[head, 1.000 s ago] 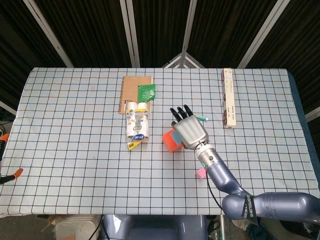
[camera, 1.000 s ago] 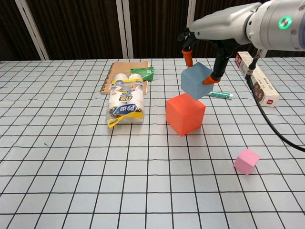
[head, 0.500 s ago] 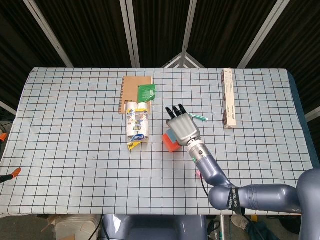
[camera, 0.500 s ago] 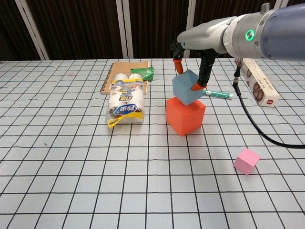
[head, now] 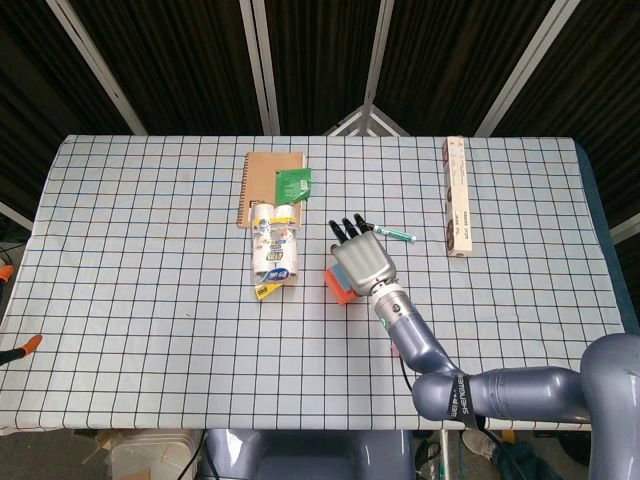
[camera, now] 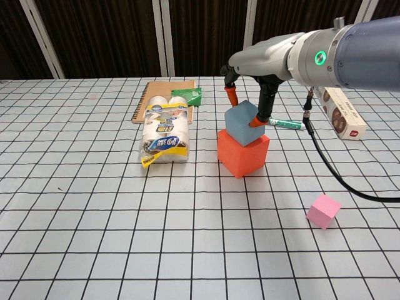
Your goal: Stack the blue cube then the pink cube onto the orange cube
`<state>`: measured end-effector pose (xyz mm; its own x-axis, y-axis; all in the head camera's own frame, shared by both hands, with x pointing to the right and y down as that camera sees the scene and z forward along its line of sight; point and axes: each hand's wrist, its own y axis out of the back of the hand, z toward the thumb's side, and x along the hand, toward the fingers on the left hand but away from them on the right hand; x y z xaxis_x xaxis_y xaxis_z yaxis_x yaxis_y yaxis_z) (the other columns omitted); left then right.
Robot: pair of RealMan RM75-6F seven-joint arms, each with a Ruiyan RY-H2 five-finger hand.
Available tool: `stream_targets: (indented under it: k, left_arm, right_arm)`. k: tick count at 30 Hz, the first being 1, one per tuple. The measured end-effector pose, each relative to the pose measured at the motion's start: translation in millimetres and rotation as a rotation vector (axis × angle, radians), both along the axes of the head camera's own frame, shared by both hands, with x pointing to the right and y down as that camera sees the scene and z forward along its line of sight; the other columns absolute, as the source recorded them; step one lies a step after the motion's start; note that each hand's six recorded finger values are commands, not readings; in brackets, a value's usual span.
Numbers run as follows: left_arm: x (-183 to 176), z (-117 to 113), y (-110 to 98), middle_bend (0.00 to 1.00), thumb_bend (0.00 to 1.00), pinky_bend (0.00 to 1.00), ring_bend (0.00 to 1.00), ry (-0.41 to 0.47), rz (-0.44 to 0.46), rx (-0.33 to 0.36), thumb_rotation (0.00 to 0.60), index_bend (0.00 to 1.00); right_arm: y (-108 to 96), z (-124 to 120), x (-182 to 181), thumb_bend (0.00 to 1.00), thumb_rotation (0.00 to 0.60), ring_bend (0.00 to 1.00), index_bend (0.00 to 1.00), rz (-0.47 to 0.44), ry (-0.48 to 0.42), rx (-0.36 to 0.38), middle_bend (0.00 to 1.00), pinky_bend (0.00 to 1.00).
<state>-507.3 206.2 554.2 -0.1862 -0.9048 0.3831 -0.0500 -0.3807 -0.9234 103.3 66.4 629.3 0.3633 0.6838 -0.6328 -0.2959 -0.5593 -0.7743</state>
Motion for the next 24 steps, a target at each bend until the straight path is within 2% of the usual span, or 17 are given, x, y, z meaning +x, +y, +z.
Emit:
stream_targets:
  k: [24]
  left_arm:
    - [-0.8, -1.9, 0.5, 0.0, 0.12, 0.0, 0.0, 0.007, -0.001, 0.005, 0.6, 0.06]
  right_arm:
    - [3.3, -2.0, -6.8, 0.32, 0.6, 0.0, 0.44, -0.004, 0.007, -0.002, 0.0, 0.0]
